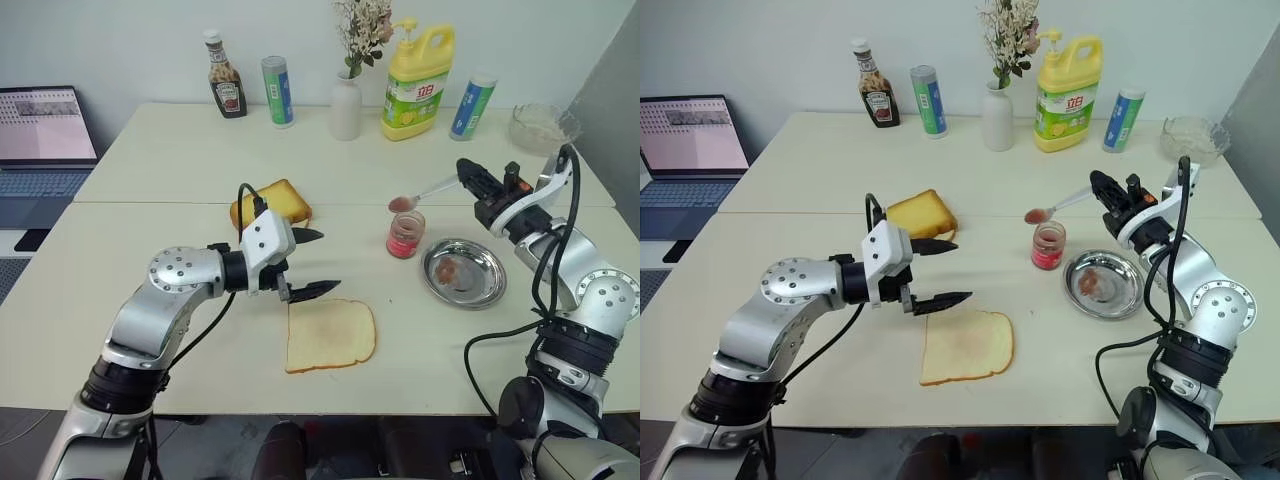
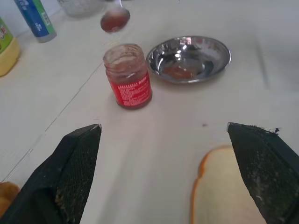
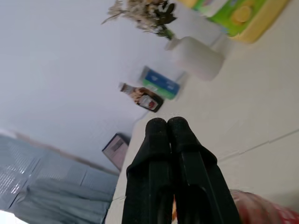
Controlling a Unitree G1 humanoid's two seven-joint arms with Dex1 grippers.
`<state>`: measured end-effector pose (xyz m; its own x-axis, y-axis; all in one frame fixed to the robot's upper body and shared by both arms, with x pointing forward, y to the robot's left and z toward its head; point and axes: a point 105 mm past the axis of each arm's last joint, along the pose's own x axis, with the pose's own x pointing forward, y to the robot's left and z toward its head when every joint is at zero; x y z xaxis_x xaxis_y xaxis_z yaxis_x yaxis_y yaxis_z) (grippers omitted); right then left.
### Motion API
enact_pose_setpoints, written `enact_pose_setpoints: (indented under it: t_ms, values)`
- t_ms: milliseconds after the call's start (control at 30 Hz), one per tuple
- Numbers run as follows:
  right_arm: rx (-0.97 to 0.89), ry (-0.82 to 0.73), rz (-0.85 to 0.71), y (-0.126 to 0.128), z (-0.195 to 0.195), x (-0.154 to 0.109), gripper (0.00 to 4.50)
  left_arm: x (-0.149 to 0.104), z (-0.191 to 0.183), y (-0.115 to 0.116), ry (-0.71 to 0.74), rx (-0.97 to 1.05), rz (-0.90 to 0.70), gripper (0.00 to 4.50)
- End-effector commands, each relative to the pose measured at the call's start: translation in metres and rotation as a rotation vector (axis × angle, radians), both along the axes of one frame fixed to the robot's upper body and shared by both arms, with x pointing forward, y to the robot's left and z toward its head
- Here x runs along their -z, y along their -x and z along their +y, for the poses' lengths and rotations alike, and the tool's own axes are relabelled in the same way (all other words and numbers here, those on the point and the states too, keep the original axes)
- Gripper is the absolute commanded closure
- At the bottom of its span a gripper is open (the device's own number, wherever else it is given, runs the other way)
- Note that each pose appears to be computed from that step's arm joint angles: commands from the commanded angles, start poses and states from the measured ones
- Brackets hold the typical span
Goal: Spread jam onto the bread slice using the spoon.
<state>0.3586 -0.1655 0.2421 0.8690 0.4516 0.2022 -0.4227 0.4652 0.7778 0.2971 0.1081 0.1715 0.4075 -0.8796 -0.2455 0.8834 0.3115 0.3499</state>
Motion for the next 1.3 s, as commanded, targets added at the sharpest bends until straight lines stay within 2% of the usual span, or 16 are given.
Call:
enact_pose_setpoints:
  t_ms: [33, 167, 267, 433, 567, 767, 967, 1133, 1300]
  values:
    - [-0.114, 0.054, -0.099, 0.020, 0.027, -0.020, 4.47, -0.009, 0.011, 0.007, -0.027, 0.009, -0.067, 0.00]
    - [-0.233, 0.168, -0.118, 0.036, 0.064, -0.012, 4.47, -0.001, 0.029, 0.017, -0.062, -0.020, -0.051, 0.00]
    - [-0.334, 0.260, -0.124, 0.048, 0.096, 0.003, 4.47, 0.009, 0.043, 0.033, -0.084, -0.043, -0.029, 0.00]
    - [-0.426, 0.352, -0.131, 0.059, 0.119, 0.026, 4.47, 0.023, 0.055, 0.059, -0.106, -0.070, -0.005, 0.00]
    - [-0.498, 0.502, -0.182, 0.066, 0.135, 0.047, 4.47, 0.039, 0.063, 0.070, -0.130, -0.103, -0.003, 0.00]
    - [-0.550, 0.665, -0.303, 0.074, 0.143, 0.063, 4.47, 0.051, 0.073, 0.071, -0.150, -0.131, -0.009, 0.00]
    - [-0.548, 0.794, -0.520, 0.084, 0.147, 0.059, 4.47, 0.055, 0.068, 0.065, -0.146, -0.115, -0.031, 0.00]
    - [-0.538, 0.836, -0.670, 0.095, 0.148, 0.050, 4.47, 0.053, 0.060, 0.062, -0.136, -0.095, -0.052, 0.00]
    - [-0.550, 0.871, -0.760, 0.104, 0.146, 0.049, 4.47, 0.052, 0.054, 0.061, -0.139, -0.071, -0.067, 0.00]
